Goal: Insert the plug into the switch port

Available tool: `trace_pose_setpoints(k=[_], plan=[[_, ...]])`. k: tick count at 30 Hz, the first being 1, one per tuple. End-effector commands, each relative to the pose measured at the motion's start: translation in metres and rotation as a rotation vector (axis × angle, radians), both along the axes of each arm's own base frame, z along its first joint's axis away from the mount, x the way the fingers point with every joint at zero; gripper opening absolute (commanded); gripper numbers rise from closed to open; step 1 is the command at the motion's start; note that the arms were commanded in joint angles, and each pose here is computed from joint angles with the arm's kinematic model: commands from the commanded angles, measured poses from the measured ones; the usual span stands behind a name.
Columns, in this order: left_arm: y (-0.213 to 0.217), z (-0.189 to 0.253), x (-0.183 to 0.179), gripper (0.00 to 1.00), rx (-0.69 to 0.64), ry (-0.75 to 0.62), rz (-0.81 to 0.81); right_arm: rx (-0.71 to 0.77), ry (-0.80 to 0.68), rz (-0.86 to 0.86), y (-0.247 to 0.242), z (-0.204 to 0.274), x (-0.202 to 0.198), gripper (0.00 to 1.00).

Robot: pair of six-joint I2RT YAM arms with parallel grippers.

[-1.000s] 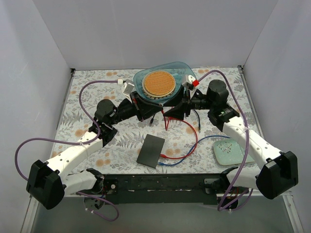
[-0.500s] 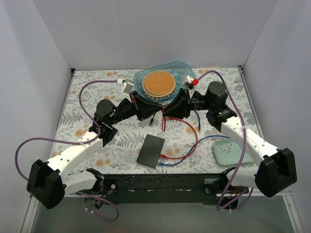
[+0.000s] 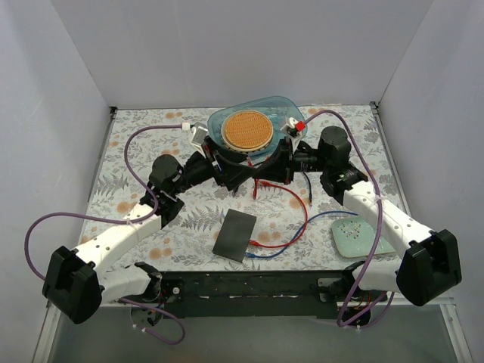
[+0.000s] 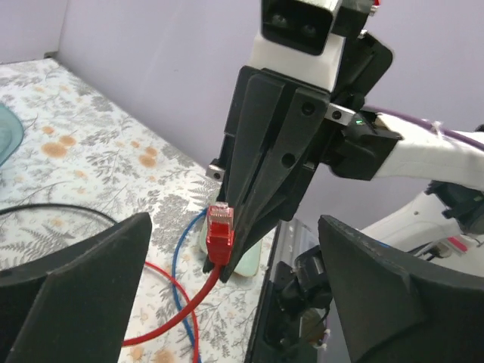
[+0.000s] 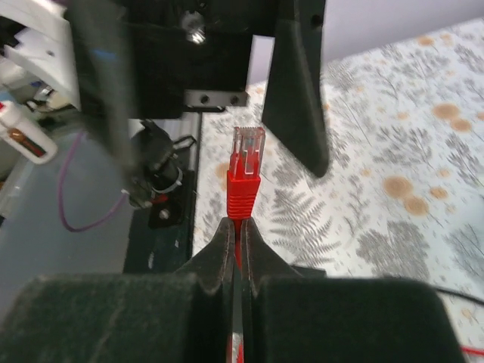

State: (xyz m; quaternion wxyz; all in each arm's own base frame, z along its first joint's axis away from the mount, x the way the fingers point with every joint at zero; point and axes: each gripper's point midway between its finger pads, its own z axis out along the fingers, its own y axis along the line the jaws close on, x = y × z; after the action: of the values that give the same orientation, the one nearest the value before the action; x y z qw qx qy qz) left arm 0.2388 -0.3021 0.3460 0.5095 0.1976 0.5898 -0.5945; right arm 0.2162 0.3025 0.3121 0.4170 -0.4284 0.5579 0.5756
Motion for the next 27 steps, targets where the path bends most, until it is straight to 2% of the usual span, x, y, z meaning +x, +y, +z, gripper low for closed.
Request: trace_pose_setpoints(k=[1,2,5,11,16,20,25,27], plan=[[0.020,0.003,0.022,0.98,0.007,0.069,0.194,-0.100,-0.063,-0.172,-0.007,-0.006,0.029,0.01],[0.031,0.005,0.035,0.98,-0.006,0.086,0.293,-0.145,-0.074,-0.198,-0.011,-0.010,0.031,0.01],[0.055,0.005,0.046,0.98,-0.021,0.135,0.438,-0.251,-0.069,-0.314,-0.025,-0.027,0.043,0.01],[0.080,-0.017,0.059,0.98,0.022,0.217,0.575,-0.424,-0.088,-0.484,-0.048,-0.052,0.056,0.01],[0.080,-0.051,0.062,0.98,0.108,0.308,0.577,-0.620,-0.113,-0.600,-0.057,-0.088,0.055,0.01],[0.079,-0.083,0.061,0.98,0.161,0.389,0.564,-0.754,-0.097,-0.556,-0.051,-0.125,0.029,0.01],[0.081,-0.131,0.052,0.98,0.218,0.516,0.555,-0.824,-0.026,-0.522,-0.058,-0.163,0.003,0.01],[0.080,-0.146,0.046,0.95,0.240,0.553,0.539,-0.854,0.005,-0.502,-0.062,-0.179,-0.009,0.01]])
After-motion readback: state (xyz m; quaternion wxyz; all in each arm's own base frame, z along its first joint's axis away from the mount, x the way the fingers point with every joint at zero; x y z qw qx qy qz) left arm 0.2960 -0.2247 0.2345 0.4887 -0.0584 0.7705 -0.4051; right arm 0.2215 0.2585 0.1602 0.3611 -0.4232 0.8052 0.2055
